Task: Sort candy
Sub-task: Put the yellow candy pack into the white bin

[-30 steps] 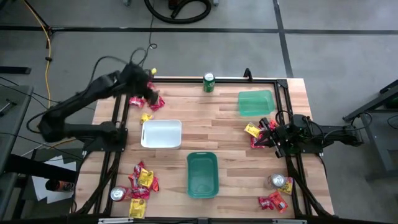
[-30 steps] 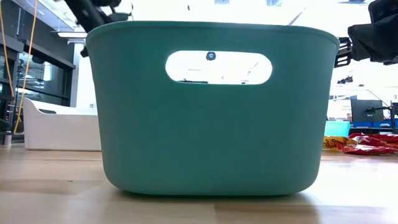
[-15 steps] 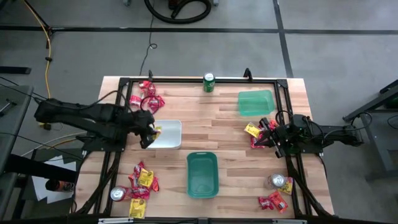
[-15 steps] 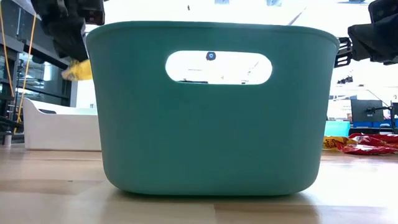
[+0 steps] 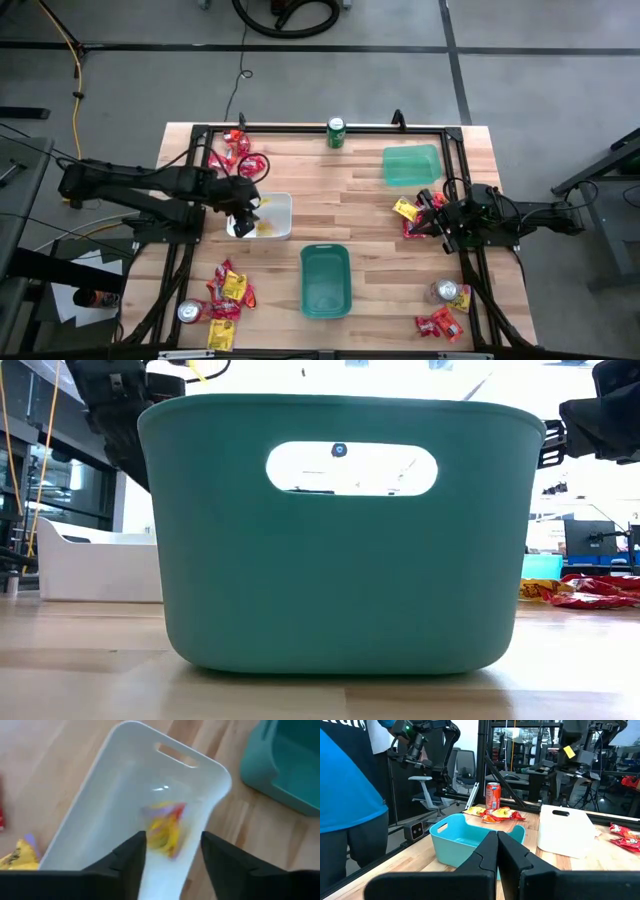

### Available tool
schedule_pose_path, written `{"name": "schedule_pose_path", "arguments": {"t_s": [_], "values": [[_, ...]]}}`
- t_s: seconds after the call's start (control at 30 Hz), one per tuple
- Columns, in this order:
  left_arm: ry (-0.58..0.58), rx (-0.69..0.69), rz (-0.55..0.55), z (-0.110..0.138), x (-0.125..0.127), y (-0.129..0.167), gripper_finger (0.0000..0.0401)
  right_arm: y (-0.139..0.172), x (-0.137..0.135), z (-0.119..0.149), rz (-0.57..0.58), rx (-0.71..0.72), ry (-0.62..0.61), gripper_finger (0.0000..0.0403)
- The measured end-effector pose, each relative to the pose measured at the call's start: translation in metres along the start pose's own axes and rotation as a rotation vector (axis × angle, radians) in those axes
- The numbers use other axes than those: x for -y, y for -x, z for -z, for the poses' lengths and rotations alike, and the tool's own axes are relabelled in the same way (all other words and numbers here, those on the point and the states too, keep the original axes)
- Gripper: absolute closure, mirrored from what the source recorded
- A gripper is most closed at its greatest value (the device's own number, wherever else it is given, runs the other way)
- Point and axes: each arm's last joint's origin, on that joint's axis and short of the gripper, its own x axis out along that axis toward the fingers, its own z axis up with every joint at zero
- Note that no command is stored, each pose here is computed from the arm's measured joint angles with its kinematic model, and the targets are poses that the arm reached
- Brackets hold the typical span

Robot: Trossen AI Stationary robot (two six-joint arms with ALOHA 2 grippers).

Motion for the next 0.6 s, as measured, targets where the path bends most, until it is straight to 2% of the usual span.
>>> {"name": "schedule_pose_path", "arguments": {"t_s": [0.2, 0.3, 0.4, 0.6], "values": [[-0.027, 0.015, 0.096, -0.010, -0.003, 0.005, 0.0176, 0.000, 0.000, 0.000, 0.000, 0.000, 0.000, 0.0402], [-0.059, 0.081, 0.114, -0.022, -0.001, 0.017, 0.0174, 0.000, 0.000, 0.000, 0.000, 0.000, 0.000, 0.0402], [-0.086, 0.206, 0.118, -0.039, 0.000, 0.031, 0.0174, 0.000, 0.000, 0.000, 0.010, -0.001, 0.002, 0.0402], [-0.057, 0.440, 0.135, -0.067, 0.001, 0.056, 0.0174, 0.002, 0.009, -0.001, 0.323, -0.006, 0.007, 0.0402]]}}
